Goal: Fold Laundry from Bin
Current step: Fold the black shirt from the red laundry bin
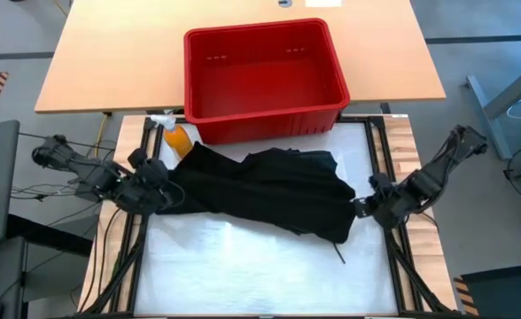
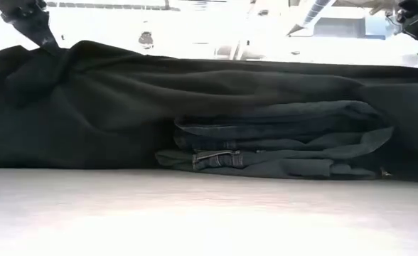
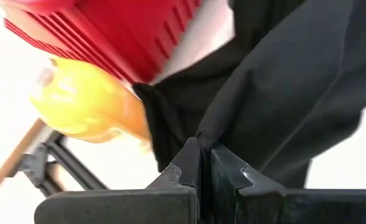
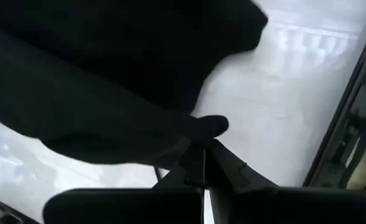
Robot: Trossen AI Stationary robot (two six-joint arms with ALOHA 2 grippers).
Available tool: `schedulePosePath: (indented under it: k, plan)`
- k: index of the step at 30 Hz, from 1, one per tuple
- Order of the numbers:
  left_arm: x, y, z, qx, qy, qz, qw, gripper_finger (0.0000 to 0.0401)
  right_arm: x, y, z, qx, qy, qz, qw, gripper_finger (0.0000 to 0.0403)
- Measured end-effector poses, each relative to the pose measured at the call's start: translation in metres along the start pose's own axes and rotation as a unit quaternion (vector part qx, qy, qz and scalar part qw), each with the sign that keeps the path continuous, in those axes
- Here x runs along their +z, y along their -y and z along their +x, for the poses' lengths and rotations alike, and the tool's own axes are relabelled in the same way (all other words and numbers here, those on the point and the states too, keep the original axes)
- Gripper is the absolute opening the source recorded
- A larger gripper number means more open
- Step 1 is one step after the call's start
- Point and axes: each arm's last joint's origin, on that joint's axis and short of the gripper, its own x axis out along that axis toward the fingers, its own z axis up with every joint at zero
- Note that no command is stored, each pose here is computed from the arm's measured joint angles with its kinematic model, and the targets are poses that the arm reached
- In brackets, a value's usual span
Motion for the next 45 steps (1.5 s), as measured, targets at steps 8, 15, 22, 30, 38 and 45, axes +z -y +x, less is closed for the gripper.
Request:
schedulePosePath:
  k: [8, 15, 22, 30, 38, 45]
  plan:
    - [0.017, 0.000, 0.011, 0.042, 0.041, 0.015, 0.998, 0.0000, 0.020, 0.010, -0.006, 0.004, 0.047, 0.032, 0.998, 0.0023]
    - [0.034, 0.015, 0.052, 0.075, 0.032, 0.079, 0.994, 0.0000, 0.035, 0.012, -0.003, -0.033, 0.075, 0.035, 0.996, 0.0023]
    - [0.031, 0.013, 0.092, 0.127, -0.042, 0.118, 0.984, 0.0000, 0.052, 0.004, 0.005, -0.063, 0.102, 0.032, 0.992, 0.0024]
    - [0.027, 0.015, 0.118, 0.149, -0.103, 0.154, 0.971, 0.0034, 0.066, -0.008, 0.019, -0.103, 0.058, -0.007, 0.993, 0.0054]
    - [0.025, 0.010, 0.125, 0.164, -0.138, 0.163, 0.963, 0.0124, 0.076, -0.009, 0.026, -0.124, -0.007, -0.029, 0.992, 0.0128]
    - [0.033, 0.003, 0.113, 0.169, -0.162, 0.167, 0.958, 0.0162, 0.083, -0.014, 0.007, -0.104, -0.022, -0.039, 0.994, 0.0183]
